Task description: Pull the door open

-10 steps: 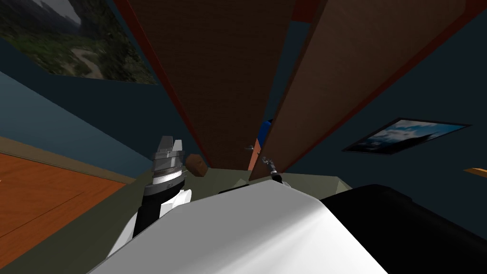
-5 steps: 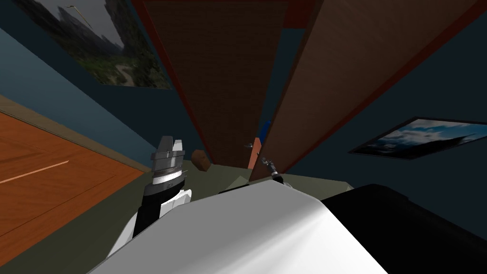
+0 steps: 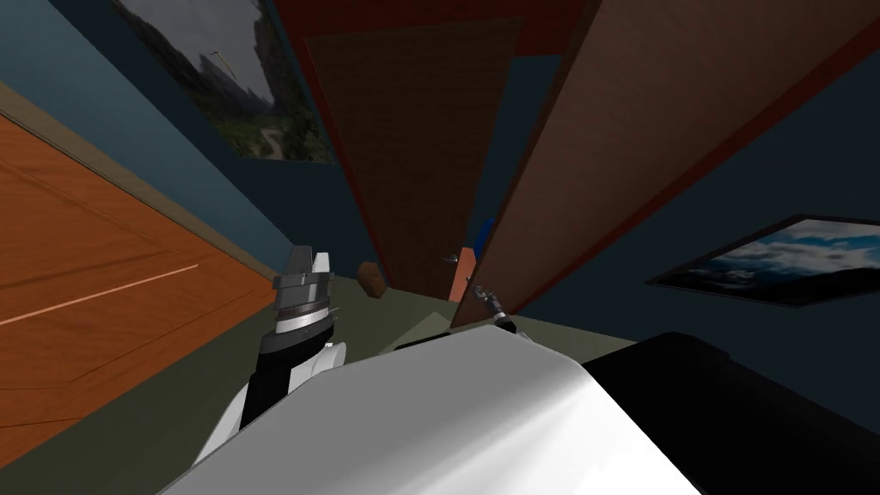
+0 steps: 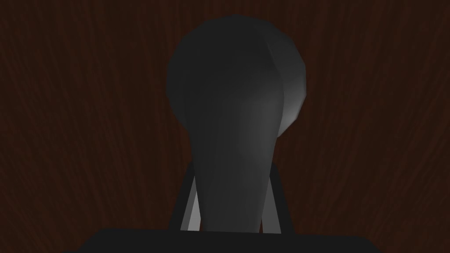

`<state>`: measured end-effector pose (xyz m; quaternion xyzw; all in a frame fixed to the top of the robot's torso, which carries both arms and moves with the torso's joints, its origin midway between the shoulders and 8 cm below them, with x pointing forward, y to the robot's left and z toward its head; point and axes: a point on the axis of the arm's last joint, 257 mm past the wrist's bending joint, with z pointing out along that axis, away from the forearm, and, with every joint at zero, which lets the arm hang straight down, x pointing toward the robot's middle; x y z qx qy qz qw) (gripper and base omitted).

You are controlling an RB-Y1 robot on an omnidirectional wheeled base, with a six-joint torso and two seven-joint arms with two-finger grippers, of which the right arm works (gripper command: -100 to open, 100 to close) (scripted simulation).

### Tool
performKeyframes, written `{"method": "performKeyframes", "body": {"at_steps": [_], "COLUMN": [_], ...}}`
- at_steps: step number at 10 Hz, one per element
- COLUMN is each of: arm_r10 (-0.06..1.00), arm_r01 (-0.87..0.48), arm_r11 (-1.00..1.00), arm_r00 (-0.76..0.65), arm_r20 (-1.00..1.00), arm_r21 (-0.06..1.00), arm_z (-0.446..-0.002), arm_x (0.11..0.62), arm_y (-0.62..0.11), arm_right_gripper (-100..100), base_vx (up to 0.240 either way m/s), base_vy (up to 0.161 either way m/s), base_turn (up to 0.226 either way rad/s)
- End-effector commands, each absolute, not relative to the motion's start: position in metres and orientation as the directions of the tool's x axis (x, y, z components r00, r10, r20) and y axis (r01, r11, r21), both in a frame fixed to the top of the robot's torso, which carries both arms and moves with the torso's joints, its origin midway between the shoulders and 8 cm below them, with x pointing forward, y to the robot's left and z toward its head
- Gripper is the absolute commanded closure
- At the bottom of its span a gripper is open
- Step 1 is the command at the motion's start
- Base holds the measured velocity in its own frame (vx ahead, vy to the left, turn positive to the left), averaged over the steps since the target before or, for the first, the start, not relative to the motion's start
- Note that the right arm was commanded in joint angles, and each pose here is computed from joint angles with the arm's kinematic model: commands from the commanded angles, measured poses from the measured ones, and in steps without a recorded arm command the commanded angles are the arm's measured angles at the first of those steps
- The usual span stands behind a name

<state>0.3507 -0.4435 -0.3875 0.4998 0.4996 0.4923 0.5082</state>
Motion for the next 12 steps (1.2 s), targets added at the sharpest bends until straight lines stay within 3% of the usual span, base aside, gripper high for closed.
{"method": "performKeyframes", "body": {"at_steps": [1,12], "arm_r10": [1.000,0.999], "arm_r01": [0.003,0.000], "arm_r11": [0.006,0.003], "arm_r00": [0.002,-0.048], "arm_r20": [-0.006,-0.003], "arm_r21": [1.000,1.000], "arm_z": [-0.392,-0.392], "arm_x": [0.346,0.305], "arm_y": [-0.438,-0.444], "arm_right_gripper": [100,100], "base_vx": [-0.145,-0.190], "base_vy": [-0.047,-0.069], "base_turn": [0.064,0.182]}}
